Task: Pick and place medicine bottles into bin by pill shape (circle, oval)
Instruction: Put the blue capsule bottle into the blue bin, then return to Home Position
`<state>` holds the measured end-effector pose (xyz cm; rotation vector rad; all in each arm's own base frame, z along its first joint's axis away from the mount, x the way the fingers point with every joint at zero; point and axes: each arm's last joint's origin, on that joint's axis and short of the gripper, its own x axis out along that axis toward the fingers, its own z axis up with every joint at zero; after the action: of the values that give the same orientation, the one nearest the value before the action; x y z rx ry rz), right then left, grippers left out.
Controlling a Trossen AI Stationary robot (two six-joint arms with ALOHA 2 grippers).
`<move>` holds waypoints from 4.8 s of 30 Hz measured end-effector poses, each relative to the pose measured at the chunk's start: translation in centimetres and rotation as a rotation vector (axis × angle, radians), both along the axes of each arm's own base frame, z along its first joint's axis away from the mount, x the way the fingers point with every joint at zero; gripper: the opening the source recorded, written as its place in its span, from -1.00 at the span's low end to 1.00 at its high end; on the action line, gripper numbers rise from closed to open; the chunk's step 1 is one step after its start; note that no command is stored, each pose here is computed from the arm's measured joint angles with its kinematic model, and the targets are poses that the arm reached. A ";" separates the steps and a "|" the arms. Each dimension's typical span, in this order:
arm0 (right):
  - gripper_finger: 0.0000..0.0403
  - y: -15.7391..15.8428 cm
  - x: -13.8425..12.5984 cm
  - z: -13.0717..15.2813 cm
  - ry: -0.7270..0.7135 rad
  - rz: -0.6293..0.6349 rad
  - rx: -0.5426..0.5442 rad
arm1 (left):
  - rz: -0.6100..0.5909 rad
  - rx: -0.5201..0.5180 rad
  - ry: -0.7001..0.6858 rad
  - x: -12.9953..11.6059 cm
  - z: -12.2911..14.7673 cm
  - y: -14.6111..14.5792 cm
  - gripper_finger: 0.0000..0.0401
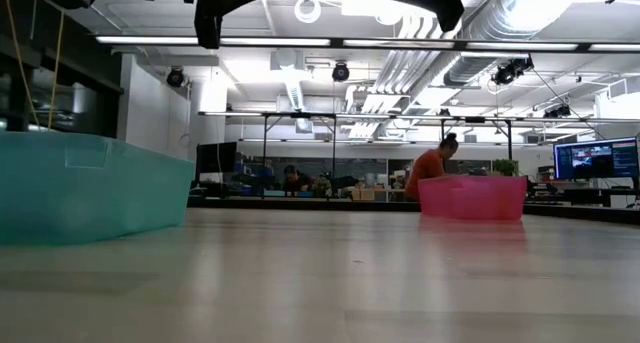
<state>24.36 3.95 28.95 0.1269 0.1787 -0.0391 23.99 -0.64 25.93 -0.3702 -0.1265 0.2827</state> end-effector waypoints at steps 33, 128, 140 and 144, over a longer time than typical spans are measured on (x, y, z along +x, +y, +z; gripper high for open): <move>0.07 -0.1 -0.1 -0.6 0.068 -0.002 -0.018 | -0.320 0.117 1.238 -3.9 -2.9 -5.3 -0.43; 0.07 -1.9 0.3 0.8 -0.083 -0.132 -0.043 | -0.123 0.287 0.123 -2.0 3.6 1.8 -0.93; 0.07 -1.8 0.3 0.7 -0.078 -0.134 -0.021 | -0.043 0.325 0.050 -8.5 2.9 3.4 -1.00; 0.07 -1.8 0.3 0.7 -0.081 -0.141 0.031 | -0.041 0.250 0.006 -10.1 0.1 3.1 -1.00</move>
<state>24.64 2.11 29.67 0.1712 0.0891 -0.1718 13.89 2.46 26.05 -0.1235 -0.1461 0.2238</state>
